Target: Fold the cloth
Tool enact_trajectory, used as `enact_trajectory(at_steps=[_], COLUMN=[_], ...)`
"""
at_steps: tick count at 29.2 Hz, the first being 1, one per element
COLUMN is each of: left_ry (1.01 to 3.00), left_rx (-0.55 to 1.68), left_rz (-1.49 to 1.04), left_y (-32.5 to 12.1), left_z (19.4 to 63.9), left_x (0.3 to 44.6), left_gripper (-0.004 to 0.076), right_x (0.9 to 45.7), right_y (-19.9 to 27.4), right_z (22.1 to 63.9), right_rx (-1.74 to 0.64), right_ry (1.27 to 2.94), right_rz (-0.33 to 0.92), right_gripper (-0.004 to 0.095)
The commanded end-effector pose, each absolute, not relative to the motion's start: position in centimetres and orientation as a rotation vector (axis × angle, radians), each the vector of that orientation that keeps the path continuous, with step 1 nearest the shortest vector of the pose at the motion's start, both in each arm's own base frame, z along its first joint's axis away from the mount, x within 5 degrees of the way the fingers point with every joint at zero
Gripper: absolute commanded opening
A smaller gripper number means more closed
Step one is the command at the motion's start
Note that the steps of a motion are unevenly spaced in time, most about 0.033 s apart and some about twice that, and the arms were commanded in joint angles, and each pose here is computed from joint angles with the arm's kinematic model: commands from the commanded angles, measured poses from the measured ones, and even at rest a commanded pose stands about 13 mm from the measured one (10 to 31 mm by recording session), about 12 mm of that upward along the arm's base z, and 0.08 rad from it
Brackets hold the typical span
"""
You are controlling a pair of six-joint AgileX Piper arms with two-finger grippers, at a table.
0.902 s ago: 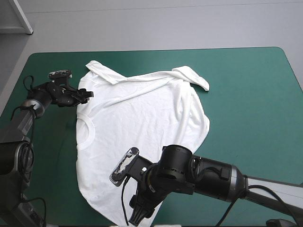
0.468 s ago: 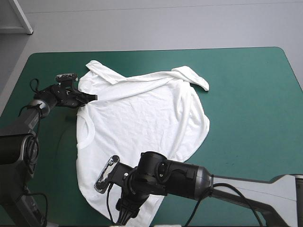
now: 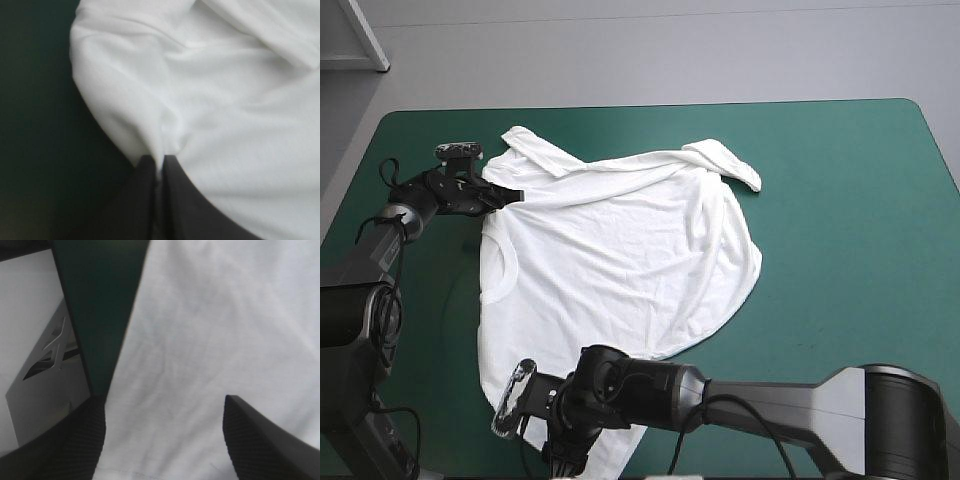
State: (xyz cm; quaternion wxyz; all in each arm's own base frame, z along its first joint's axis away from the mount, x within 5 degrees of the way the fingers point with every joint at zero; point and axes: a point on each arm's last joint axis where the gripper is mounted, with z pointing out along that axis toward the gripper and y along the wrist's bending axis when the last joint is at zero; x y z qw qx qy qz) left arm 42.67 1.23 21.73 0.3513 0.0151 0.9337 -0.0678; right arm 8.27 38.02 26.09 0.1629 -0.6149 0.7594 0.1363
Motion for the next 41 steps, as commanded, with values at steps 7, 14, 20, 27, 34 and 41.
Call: enact_trajectory(at_steps=[7, 14, 20, 27, 34, 41], left_ry=[2.288, 2.289, 2.291, 2.293, 2.279, 2.127], left_rx=[0.029, 0.030, 0.031, 0.031, 0.054, 0.102], left_rz=[-0.155, -0.156, -0.157, -0.158, -0.173, -0.214], left_y=[1.4, 1.4, 1.4, 1.4, 1.2, 0.6], left_z=[25.7, 25.7, 25.7, 25.6, 26.9, 34.9], left_x=[42.7, 42.7, 42.7, 42.7, 42.5, 41.5], left_gripper=[0.0019, 0.0019, 0.0019, 0.0019, 0.0019, 0.0019], right_x=[6.9, 6.9, 6.9, 7.5, 8.8, 10.9], right_y=[39.7, 40.0, 39.9, 40.0, 39.0, 36.6], right_z=[25.6, 24.7, 23.9, 23.0, 26.6, 35.3], right_rx=[-1.831, -1.860, -1.883, -1.869, -1.703, -1.443], right_ry=[2.024, 2.022, 2.047, 2.056, 1.975, 1.807], right_rz=[0.392, 0.364, 0.334, 0.246, 0.153, 0.118], right_gripper=[0.0623, 0.0593, 0.0290, -0.0018, -0.0017, -0.0017])
